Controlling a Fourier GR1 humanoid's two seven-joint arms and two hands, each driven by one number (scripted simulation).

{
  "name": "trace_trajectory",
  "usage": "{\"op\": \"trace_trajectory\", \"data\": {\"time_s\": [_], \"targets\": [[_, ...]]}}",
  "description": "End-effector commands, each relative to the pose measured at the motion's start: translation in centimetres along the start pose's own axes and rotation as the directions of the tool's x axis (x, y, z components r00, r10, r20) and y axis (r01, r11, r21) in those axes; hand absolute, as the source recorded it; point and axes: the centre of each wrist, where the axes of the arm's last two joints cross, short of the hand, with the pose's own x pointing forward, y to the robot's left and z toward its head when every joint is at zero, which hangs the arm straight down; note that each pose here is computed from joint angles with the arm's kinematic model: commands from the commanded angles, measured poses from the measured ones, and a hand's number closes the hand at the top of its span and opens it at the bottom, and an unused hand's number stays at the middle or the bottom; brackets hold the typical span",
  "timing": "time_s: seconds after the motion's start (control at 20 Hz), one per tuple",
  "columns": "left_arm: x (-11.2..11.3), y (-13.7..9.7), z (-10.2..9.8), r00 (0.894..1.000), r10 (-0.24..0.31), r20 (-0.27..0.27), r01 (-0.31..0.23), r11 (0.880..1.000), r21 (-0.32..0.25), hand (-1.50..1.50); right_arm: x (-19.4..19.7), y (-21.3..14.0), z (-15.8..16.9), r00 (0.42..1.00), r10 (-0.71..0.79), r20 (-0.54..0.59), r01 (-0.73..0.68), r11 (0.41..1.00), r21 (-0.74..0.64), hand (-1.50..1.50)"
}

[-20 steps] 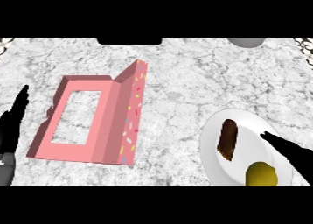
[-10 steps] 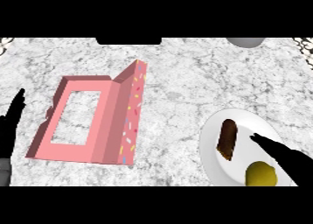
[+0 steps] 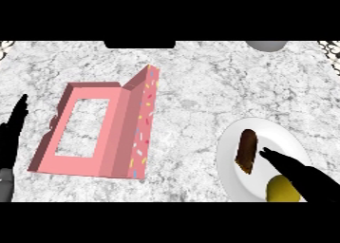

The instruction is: Pick the lemon from the plate and place it in the cardboard box

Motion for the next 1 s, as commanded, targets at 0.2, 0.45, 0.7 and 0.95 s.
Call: {"op": "trace_trajectory", "data": {"time_s": [0.2, 0.45, 0.7, 0.95], "targets": [[0.1, -0.3, -0.3, 1.0, -0.007, 0.012, 0.007, 1.0, 0.001, 0.0, 2.6, 1.6, -2.3, 0.99, 0.061, -0.124, -0.054, 0.997, 0.055, -1.5], [0.2, 0.6, -0.2, 1.0, 0.004, 0.01, -0.004, 1.0, -0.011, 0.0, -0.5, 3.1, -3.1, 0.987, 0.052, -0.153, -0.041, 0.996, 0.076, -1.5], [0.9, -0.5, -0.7, 1.0, 0.001, 0.009, -0.001, 1.0, -0.013, 0.0, -1.2, 2.4, -3.3, 0.982, 0.148, -0.117, -0.161, 0.981, -0.11, 1.5], [0.0, -1.2, -1.0, 1.0, -0.003, -0.005, 0.003, 1.0, -0.013, 0.0, -1.3, 3.5, -5.1, 0.969, 0.197, -0.148, -0.223, 0.957, -0.188, 1.5]]}}
